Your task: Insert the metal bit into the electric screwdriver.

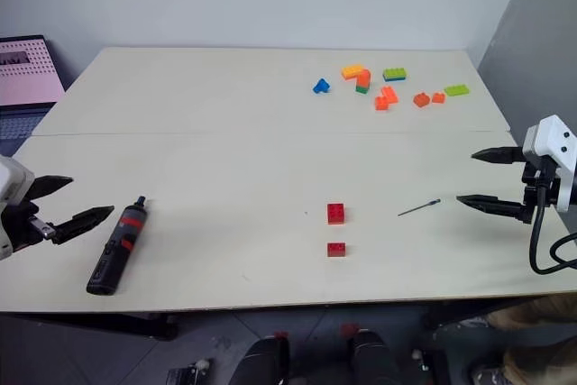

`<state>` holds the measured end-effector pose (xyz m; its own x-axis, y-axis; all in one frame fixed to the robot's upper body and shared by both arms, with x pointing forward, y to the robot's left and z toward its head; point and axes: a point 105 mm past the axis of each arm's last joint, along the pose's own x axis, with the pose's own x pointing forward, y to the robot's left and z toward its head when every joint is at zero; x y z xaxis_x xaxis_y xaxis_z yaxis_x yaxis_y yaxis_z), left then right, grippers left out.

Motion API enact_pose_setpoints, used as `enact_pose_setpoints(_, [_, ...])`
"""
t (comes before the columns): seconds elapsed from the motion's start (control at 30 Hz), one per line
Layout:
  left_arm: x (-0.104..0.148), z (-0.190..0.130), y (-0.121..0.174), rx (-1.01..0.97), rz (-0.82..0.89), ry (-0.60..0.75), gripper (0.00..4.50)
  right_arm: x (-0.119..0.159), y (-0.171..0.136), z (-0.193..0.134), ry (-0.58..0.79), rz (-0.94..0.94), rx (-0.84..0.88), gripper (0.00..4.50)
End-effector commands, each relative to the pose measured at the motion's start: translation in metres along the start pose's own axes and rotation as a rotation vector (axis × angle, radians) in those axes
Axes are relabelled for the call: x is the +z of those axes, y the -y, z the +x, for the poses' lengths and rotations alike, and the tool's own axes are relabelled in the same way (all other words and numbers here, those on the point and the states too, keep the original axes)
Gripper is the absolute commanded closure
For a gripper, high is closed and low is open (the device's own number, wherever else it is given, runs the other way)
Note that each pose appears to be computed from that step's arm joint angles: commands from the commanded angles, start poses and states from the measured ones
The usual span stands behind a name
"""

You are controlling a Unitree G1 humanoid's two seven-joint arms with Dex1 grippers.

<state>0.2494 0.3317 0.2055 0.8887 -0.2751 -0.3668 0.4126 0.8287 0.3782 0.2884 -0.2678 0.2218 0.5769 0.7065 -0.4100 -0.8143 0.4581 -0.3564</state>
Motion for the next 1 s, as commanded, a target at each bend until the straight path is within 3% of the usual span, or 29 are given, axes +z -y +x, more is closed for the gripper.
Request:
enact_pose_setpoints(0.03, [0.013,-0.005,0.001,-0.002,0.033,0.036,0.16,0.009,0.002,-0.005,0.021,-0.034,-0.011,0.0])
enact_pose_setpoints(0.67, [0.023,-0.001,0.032,-0.173,0.054,0.053,0.16,0.009,-0.005,0.01,0.054,-0.059,0.052,0.0])
enact_pose_setpoints(0.9, [0.044,0.014,0.109,-0.531,0.159,0.109,0.16,0.029,-0.024,0.048,0.107,-0.093,0.18,0.0])
enact_pose_setpoints(1.0, [0.049,0.02,0.139,-0.663,0.198,0.139,0.16,0.035,-0.036,0.082,0.118,-0.114,0.247,0.0])
